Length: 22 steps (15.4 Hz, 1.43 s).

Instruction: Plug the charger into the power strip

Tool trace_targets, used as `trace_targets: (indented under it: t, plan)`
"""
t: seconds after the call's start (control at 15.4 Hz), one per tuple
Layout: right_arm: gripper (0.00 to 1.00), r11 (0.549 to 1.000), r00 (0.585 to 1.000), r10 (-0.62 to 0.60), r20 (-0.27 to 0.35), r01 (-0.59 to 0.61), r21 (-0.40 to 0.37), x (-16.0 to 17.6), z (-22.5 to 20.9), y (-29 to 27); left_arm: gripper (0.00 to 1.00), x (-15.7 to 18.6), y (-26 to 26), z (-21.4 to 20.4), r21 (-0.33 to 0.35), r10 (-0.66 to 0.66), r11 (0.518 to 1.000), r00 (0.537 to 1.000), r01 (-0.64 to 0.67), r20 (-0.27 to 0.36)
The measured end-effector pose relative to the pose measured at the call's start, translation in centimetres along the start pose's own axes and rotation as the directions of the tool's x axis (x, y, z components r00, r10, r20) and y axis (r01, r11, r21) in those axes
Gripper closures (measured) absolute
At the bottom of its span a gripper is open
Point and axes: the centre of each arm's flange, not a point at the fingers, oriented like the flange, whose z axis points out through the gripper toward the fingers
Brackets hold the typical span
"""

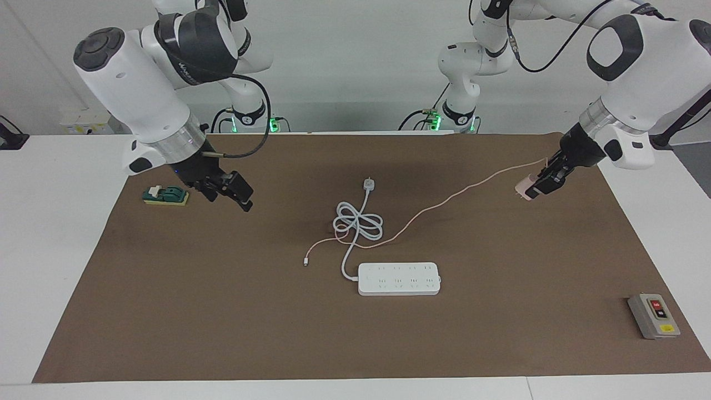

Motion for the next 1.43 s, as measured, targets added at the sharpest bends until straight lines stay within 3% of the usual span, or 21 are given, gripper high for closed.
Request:
trace_targets:
  t: [0.13, 0.33, 0.59, 0.78, 1.11, 1.43]
  plan:
    - [0.00, 0.995, 0.995, -0.098, -0.010, 0.097, -0.032, -0.9, -1.8, 1.3, 0.70, -1.2, 0.9, 0.3, 0.002, -0.126, 0.992, 0.990, 0.126, -0.069]
    - [0.00, 0.981, 0.981, -0.190, -0.022, 0.189, -0.042, -2.9, -4.2, 3.7, 0.70, -6.2, 4.2, 2.3, -0.032, -0.312, 0.950, 0.931, 0.312, -0.191]
    - [0.00, 0.980, 0.980, -0.197, 0.011, 0.198, -0.035, -6.8, -4.9, 6.2, 0.70, -10.0, 7.2, 7.4, -0.033, -0.483, 0.873, 0.852, 0.487, -0.203]
    - [0.00, 0.982, 0.981, -0.188, 0.057, 0.189, -0.027, -8.8, -4.1, 7.0, 0.70, -10.7, 9.4, 12.8, -0.015, -0.510, 0.855, 0.835, 0.519, -0.205]
    - [0.00, 0.985, 0.983, -0.166, 0.081, 0.168, -0.024, -9.5, -3.7, 8.2, 0.70, -9.2, 11.0, 17.8, -0.019, -0.520, 0.849, 0.828, 0.528, -0.208]
    - [0.00, 0.985, 0.983, -0.165, 0.087, 0.168, -0.039, -9.5, -3.5, 8.4, 0.70, -7.3, 11.6, 20.5, -0.022, -0.544, 0.828, 0.794, 0.560, -0.271]
